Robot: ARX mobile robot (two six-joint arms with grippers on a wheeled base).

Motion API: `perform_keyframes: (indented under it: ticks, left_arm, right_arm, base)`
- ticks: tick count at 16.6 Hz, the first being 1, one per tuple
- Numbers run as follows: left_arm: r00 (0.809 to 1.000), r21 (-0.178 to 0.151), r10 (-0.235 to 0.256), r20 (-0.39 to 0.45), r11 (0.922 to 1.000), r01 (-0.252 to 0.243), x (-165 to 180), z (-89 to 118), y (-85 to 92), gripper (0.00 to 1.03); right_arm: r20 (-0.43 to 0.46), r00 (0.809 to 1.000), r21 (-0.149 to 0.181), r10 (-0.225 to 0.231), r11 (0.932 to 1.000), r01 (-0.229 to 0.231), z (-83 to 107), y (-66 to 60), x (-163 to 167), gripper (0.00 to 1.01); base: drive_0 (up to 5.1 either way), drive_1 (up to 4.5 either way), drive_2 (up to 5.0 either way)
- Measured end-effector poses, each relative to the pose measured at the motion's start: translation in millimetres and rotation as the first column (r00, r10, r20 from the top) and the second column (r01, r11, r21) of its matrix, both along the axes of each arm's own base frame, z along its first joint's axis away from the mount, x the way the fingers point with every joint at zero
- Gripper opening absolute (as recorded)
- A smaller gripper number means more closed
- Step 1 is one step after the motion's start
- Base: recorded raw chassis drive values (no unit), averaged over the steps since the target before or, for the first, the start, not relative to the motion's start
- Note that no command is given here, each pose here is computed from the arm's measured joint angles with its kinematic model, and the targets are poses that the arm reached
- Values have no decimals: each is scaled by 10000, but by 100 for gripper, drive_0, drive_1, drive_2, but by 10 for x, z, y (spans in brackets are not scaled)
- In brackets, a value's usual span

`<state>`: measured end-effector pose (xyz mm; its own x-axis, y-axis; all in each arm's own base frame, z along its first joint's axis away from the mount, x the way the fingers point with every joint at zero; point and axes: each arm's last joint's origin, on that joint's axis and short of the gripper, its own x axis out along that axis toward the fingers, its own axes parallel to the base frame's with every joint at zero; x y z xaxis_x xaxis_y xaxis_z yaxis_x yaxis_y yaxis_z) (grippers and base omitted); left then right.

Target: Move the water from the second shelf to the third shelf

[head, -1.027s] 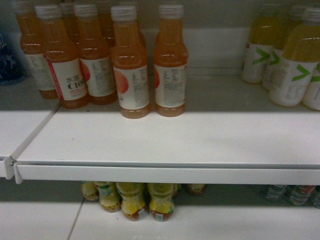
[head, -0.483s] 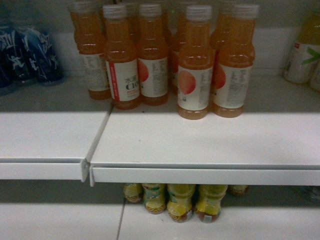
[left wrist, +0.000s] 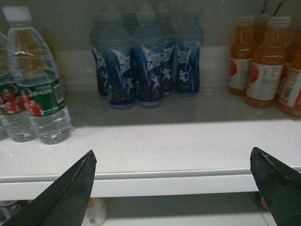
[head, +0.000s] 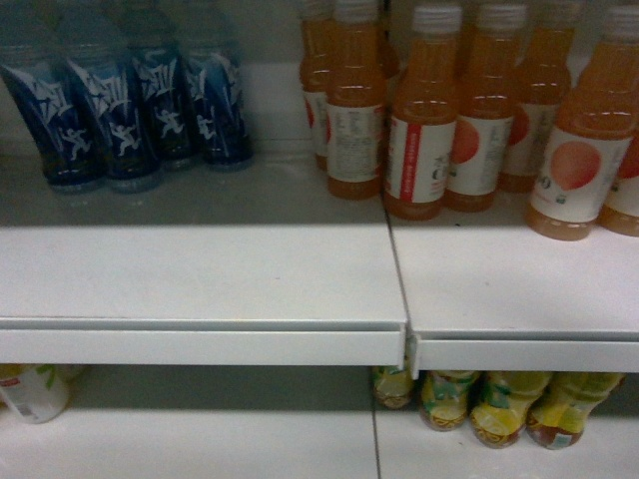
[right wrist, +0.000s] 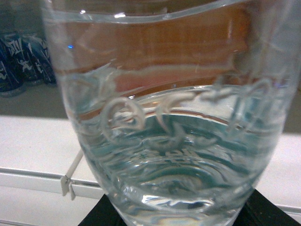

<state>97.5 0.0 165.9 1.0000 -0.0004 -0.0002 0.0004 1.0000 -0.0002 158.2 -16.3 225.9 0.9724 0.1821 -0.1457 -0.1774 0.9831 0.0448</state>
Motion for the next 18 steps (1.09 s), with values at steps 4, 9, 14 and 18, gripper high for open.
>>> perform_keyframes:
  ticks: [4, 9, 14, 18]
  left_arm:
    - [10000, 0, 4, -19, 10000, -4, 0, -2, 0, 98]
    - [10000, 0, 0, -4, 10000, 0, 0, 0, 0, 98]
    - [10000, 0, 8, -15, 10000, -8, 0, -1, 0, 98]
    - [10000, 0, 8, 11, 10000, -8, 0, 1, 0, 98]
  right_arm:
    - [11, 10000, -2, 0, 10000, 0, 0, 0, 1, 39]
    - [-15, 10000, 2, -4, 10000, 4, -3, 0, 1, 39]
    - [11, 10000, -2, 0, 10000, 0, 0, 0, 0, 39]
    - [-45, 10000, 6, -8, 10000, 8, -6, 0, 0, 39]
  base:
    - [-506, 240, 240]
    - [-505, 241, 241]
    - [-505, 241, 241]
    - [-497, 248, 248]
